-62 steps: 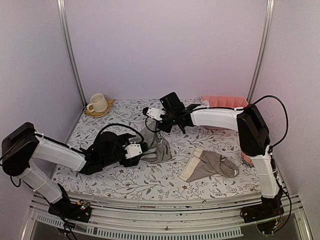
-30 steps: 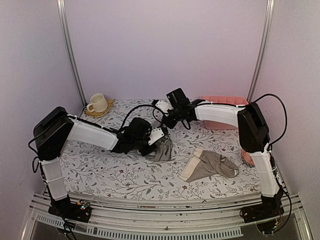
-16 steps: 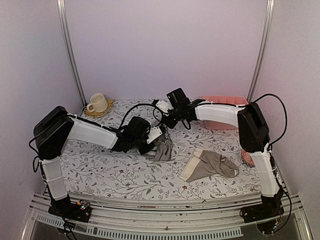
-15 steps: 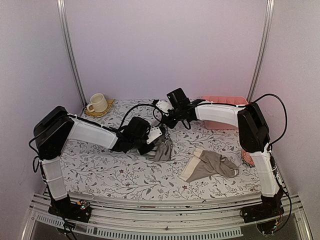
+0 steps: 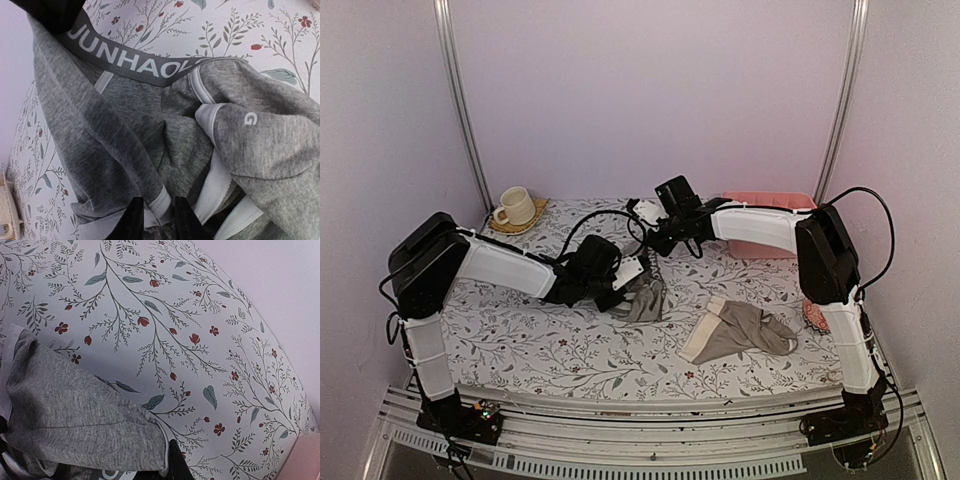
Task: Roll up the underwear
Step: Pick up the underwear from the center of the board.
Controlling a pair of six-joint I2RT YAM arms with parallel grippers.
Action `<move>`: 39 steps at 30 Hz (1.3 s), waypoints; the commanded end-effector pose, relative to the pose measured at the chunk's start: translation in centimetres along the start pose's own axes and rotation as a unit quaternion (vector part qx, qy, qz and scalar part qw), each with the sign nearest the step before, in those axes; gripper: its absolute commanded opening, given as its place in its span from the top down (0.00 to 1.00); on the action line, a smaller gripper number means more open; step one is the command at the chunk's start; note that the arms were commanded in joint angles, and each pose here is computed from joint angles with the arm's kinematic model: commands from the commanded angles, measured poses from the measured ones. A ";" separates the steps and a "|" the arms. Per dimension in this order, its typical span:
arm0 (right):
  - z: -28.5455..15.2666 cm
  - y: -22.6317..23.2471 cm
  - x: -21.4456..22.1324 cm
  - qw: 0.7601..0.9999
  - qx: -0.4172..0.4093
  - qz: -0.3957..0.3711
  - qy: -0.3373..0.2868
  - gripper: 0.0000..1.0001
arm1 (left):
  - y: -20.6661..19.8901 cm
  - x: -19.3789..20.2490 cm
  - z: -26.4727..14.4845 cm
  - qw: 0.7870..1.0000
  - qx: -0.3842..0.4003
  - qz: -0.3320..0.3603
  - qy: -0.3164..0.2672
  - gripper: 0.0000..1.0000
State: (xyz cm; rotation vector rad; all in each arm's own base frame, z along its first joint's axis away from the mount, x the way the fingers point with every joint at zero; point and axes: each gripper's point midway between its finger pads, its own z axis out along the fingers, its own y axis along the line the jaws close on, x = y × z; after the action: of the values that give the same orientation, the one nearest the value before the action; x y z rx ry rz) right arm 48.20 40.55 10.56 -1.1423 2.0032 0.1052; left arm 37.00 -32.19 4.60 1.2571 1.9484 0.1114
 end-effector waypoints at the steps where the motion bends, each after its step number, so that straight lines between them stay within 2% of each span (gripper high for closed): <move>1: 0.5 -0.4 0.0 1.000 0.006 0.000 0.001 0.98 | 0.5 0.7 0.6 1.000 -0.002 -0.006 0.013 0.73; 4: 0.6 -0.5 0.1 1.000 0.005 0.000 0.002 0.98 | 0.3 0.8 0.6 1.000 0.004 -0.012 0.015 0.59; 8: 0.5 -0.4 0.0 1.000 0.005 -0.001 0.001 0.98 | 0.5 0.8 0.9 1.000 -0.001 -0.017 0.022 0.58; 13: 0.5 -0.4 0.0 1.000 0.004 -0.002 0.001 0.98 | 0.1 2.0 1.9 0.999 -0.004 -0.012 0.042 0.73; 18: 0.6 -0.4 0.1 1.000 0.006 -0.004 0.002 0.98 | 0.5 2.1 1.7 0.999 -0.010 -0.012 0.043 0.95; 20: 0.5 -0.4 0.1 1.000 0.005 -0.006 0.002 0.98 | 1.1 2.0 1.5 0.999 -0.018 -0.014 0.041 1.00; 27: -1.5 -0.4 -0.7 1.000 -0.006 -0.030 -0.007 0.98 | 8.0 -4.3 -5.0 0.994 -0.089 -0.026 -0.060 1.00; 31: -3.6 0.0 -1.7 0.998 -0.017 -0.056 -0.017 0.98 | 10.1 -7.1 -8.9 0.988 -0.103 -0.018 -0.113 1.00; 39: -12.4 0.6 -5.0 0.993 -0.043 -0.110 -0.032 0.99 | 12.1 -8.1 -14.4 0.979 -0.131 0.029 -0.151 1.00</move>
State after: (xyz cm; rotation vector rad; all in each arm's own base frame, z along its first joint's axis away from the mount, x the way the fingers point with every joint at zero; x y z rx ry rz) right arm 45.15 39.65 16.24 -1.2972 1.9018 0.1046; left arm 38.56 -29.22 22.12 1.0644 1.6668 0.1564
